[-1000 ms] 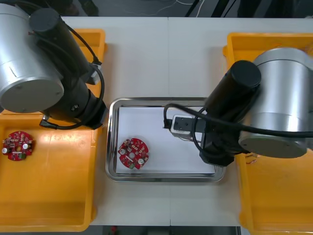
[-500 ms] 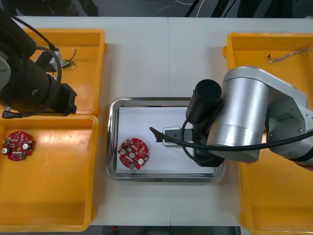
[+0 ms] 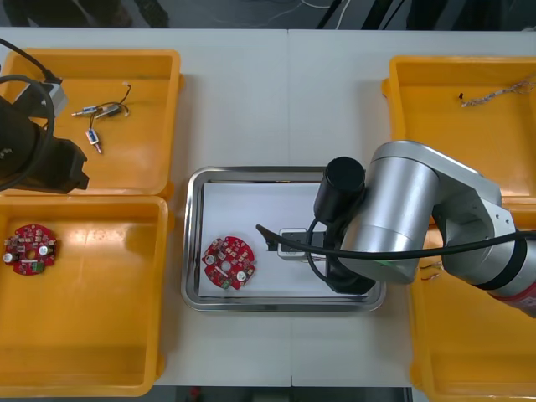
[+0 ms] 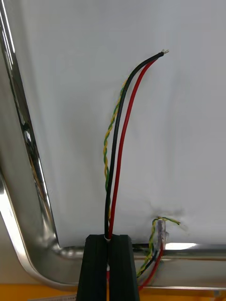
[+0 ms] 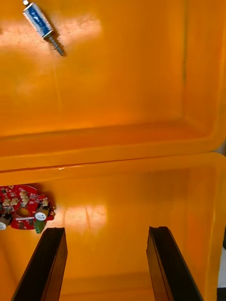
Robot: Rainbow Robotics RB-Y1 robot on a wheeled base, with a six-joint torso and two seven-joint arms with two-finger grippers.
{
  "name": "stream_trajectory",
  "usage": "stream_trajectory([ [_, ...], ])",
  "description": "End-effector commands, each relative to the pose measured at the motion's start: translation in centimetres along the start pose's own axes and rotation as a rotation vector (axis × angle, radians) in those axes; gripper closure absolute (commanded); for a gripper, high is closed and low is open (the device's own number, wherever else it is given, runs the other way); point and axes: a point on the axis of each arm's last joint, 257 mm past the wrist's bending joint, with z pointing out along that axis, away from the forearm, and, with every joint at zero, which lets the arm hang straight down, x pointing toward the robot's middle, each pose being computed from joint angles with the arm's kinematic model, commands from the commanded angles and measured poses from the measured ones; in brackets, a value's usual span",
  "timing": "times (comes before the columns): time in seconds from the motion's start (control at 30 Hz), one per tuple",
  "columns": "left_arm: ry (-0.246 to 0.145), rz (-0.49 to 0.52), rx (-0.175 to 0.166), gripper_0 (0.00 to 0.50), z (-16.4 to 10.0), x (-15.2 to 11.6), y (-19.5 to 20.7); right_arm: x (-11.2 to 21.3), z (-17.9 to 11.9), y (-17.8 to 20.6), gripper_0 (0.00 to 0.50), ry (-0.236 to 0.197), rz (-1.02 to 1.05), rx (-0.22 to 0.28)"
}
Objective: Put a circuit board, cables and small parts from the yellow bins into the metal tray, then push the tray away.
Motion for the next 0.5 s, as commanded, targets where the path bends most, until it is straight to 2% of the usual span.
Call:
stream_trajectory([
  [0.03, -0.006, 0.033, -0.065, 0.0, -0.8, -0.8, 4.2, -1.5, 1.5, 2.1, 0.5, -0.034, -0.01, -0.045],
  [0.17, 0.009, 0.007, -0.067, 0.0, -0.6, -1.0, 5.7, -1.7, 2.7, 2.7, 0.5, -0.036, 0.013, -0.057],
  [0.23, 0.002, -0.002, -0.067, 0.0, -0.4, -1.5, 6.0, -1.8, 3.1, 2.9, 0.5, -0.038, 0.022, -0.058],
  [0.3, -0.012, -0.015, -0.082, 0.0, -0.4, -2.3, 6.8, -1.8, 3.7, 3.3, 0.5, -0.038, 0.032, -0.07],
  [0.5, -0.021, -0.047, -0.073, 0.0, 0.0, -4.6, 7.8, -1.8, 4.3, 3.5, 0.5, -0.033, 0.036, -0.06],
])
